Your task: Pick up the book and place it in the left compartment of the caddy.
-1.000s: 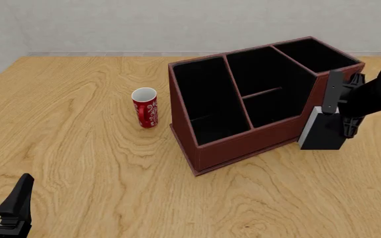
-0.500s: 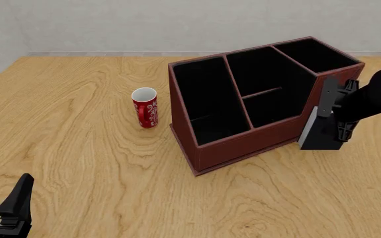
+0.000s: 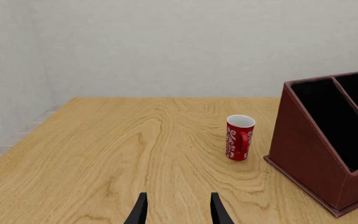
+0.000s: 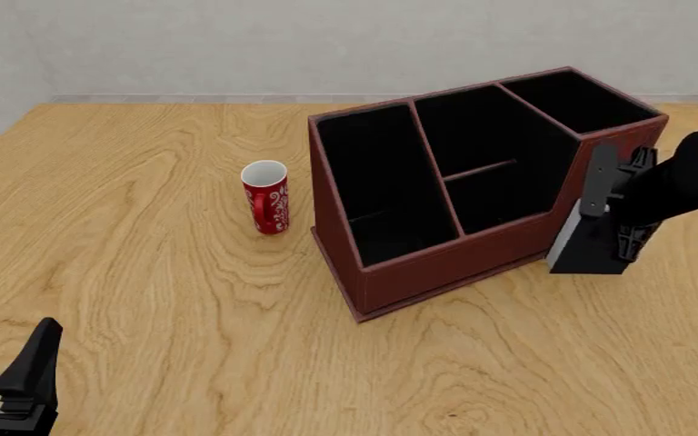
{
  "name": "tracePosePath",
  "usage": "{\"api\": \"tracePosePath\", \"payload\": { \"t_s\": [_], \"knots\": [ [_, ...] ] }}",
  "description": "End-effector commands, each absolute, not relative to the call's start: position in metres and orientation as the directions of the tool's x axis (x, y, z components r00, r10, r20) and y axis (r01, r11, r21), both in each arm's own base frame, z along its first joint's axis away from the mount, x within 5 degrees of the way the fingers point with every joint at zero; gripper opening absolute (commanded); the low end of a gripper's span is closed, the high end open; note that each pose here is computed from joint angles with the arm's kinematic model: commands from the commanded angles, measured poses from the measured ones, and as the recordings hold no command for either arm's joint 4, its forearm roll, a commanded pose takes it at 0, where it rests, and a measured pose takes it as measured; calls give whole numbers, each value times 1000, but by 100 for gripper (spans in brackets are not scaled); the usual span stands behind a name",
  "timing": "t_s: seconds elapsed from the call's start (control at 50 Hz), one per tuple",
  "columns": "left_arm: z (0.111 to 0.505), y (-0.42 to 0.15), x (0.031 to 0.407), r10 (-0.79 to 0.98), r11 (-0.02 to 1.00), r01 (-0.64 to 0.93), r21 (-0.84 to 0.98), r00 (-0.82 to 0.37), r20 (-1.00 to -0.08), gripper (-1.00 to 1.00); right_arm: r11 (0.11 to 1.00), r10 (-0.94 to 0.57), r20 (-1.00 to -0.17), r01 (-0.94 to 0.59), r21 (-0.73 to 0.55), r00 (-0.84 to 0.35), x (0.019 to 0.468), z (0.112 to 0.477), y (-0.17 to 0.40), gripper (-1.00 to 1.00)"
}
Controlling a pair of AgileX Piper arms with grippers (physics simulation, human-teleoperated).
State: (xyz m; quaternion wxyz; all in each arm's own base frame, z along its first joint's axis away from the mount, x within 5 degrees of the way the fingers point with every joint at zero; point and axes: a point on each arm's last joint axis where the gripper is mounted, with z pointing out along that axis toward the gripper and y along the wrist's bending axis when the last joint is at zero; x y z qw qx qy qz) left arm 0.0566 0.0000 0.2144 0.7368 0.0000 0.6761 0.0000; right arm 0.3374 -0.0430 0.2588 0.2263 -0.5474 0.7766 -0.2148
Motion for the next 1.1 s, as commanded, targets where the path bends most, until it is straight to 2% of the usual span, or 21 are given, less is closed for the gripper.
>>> {"api": "tracePosePath", "payload": {
  "t_s": [0.02,0.62,1.1],
  "knots": [
    [214,0,57,0,1000,0,0,86,-996,100,337,-940,-134,-799,-498,-313,326,245,-31,-100],
    [214,0,57,0,1000,0,0,86,-996,100,338,-940,-133,-820,-462,-313,299,240,-22,-100],
    [214,0,57,0,1000,0,0,86,-996,100,347,-937,-138,-814,-466,-321,262,253,-20,-100]
  ]
}}
